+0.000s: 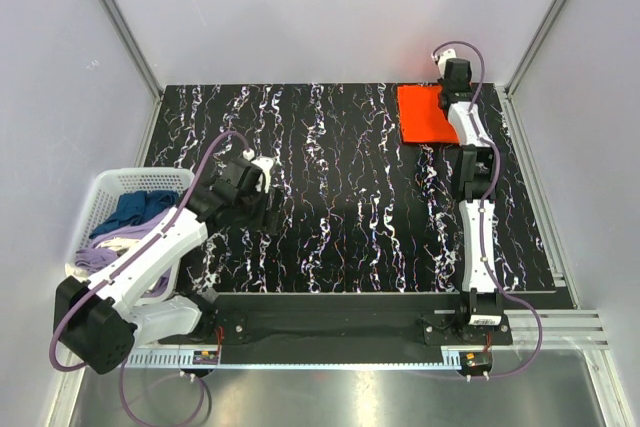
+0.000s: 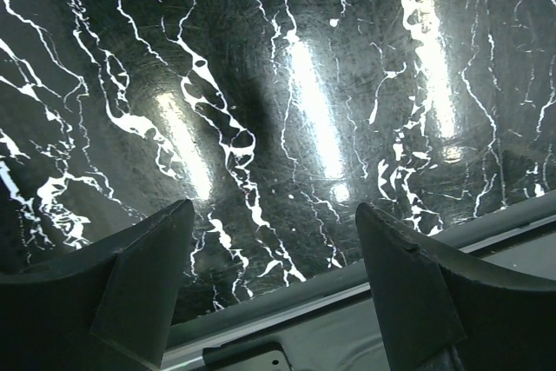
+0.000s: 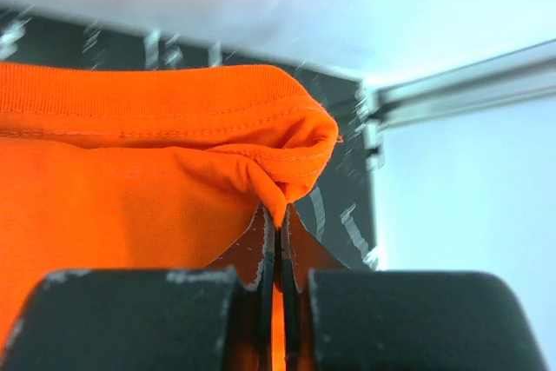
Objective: Fold and stack the t-shirts
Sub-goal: Neatly place the folded tshirt to the corner
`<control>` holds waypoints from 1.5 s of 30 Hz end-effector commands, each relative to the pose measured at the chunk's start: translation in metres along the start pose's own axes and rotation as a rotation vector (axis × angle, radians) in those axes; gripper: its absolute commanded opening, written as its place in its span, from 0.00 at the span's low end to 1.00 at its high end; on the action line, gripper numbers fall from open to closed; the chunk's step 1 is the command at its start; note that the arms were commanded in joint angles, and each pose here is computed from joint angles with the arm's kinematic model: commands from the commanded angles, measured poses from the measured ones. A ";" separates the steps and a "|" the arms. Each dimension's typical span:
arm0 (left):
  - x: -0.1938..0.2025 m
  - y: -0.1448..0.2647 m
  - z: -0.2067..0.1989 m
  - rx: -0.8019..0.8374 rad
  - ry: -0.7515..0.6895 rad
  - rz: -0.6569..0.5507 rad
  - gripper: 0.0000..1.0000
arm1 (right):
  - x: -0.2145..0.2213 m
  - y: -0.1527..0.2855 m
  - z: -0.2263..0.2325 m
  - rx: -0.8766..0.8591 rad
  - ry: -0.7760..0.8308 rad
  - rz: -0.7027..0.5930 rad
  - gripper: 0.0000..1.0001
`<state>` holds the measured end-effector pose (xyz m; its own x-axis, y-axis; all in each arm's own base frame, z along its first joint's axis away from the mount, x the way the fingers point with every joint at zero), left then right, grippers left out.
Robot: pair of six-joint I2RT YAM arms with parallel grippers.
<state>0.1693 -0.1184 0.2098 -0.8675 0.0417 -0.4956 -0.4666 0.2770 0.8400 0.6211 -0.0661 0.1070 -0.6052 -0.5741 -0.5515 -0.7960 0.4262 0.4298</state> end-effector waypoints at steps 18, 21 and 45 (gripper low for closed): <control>-0.008 -0.002 0.003 -0.036 -0.063 -0.001 0.82 | -0.006 -0.040 -0.092 0.255 -0.064 -0.398 0.00; -0.007 -0.004 0.004 -0.039 -0.059 0.010 0.82 | 0.001 -0.044 -0.088 0.252 -0.070 -0.381 0.00; -0.031 0.016 -0.003 0.035 0.023 -0.066 0.82 | -0.024 0.019 -0.098 0.222 -0.280 -0.149 0.77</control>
<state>0.1806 -0.1129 0.2175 -0.8749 0.0506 -0.4816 -0.4569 0.2436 0.8555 0.6330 -0.1476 0.1108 -0.5013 -0.5078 -0.7006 -0.8325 0.5038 0.2305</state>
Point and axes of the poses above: each gripper's point midway between its finger pads, its own y axis back along the fingers, its own z axis along the line the jaws close on, x = y × z, the point moved 10 cm from there along y, back along the fingers, and after that the axes turned 9 degrees about y, right-handed, at the moved point
